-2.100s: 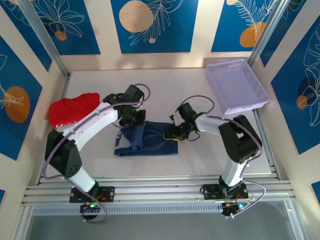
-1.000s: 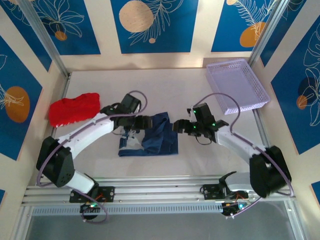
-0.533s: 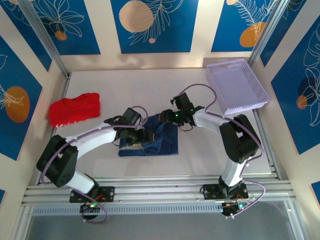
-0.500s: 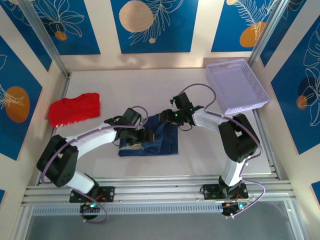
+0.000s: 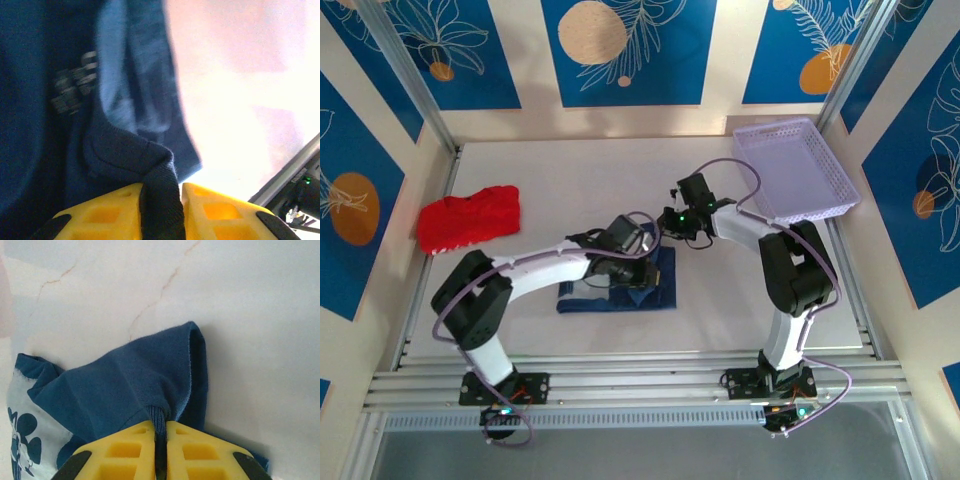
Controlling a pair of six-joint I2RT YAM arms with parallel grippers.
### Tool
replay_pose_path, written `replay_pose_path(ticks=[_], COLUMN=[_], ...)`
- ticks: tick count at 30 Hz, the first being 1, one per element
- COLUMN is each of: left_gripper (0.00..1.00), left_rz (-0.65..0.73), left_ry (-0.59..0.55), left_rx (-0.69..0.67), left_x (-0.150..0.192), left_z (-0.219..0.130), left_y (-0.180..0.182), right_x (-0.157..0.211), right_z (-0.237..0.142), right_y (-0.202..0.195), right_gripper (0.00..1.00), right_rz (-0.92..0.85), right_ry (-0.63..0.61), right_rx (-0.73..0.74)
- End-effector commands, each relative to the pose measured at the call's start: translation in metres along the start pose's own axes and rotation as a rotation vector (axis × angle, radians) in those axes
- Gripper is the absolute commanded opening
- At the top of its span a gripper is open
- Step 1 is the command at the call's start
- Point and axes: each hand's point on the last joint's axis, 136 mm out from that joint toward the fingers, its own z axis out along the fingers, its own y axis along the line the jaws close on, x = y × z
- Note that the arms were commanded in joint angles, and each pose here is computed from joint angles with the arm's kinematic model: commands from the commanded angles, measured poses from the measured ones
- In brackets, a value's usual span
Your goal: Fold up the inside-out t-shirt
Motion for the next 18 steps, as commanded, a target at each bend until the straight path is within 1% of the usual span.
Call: replay_pose_path(ticks=[1, 3, 5, 6, 8, 9, 11, 14, 16, 18], left_gripper=[0.24, 0.25, 0.31, 0.32, 0.39, 0.46, 0.5, 0.54, 0.56, 0.58], left_rz=[0.086, 0.111, 0.135, 0.151, 0.184, 0.199, 0.232, 0.269, 0.269, 0.223], left_ry=[0.005, 0.016, 0.026, 0.031, 0.033, 0.032, 0.028, -0.007, -0.058, -0.118], left_rx=[0.037, 0.059, 0.081, 0.094, 0.115, 0.125, 0.144, 0.116, 0.067, 0.02], left_x=[-0.003, -0.004, -0.006, -0.006, -0.005, -0.005, -0.004, -0.004, -0.01, -0.022], left_z=[0.014, 0.024, 0.031, 0.034, 0.036, 0.035, 0.029, 0.007, -0.016, -0.039], left_y=[-0.031, -0.046, -0.061, -0.07, -0.083, -0.089, -0.098, -0.094, -0.076, -0.047], right_x=[0.004, 0.001, -0.002, -0.004, -0.009, -0.012, -0.017, -0.018, -0.006, 0.019], right_z=[0.001, 0.001, 0.003, 0.003, -0.002, -0.007, -0.021, -0.048, -0.065, -0.075], right_y=[-0.005, -0.01, -0.016, -0.02, -0.026, -0.029, -0.035, -0.044, -0.051, -0.053], right_gripper=[0.13, 0.15, 0.19, 0.22, 0.3, 0.33, 0.38, 0.39, 0.4, 0.4], right_rz=[-0.018, -0.008, 0.004, 0.008, 0.005, 0.008, 0.02, 0.058, 0.088, 0.109], right_ry=[0.081, 0.101, 0.131, 0.142, 0.148, 0.145, 0.124, 0.078, 0.061, 0.073], right_rx=[-0.016, -0.021, -0.026, -0.019, -0.01, -0.003, -0.002, 0.001, -0.005, -0.02])
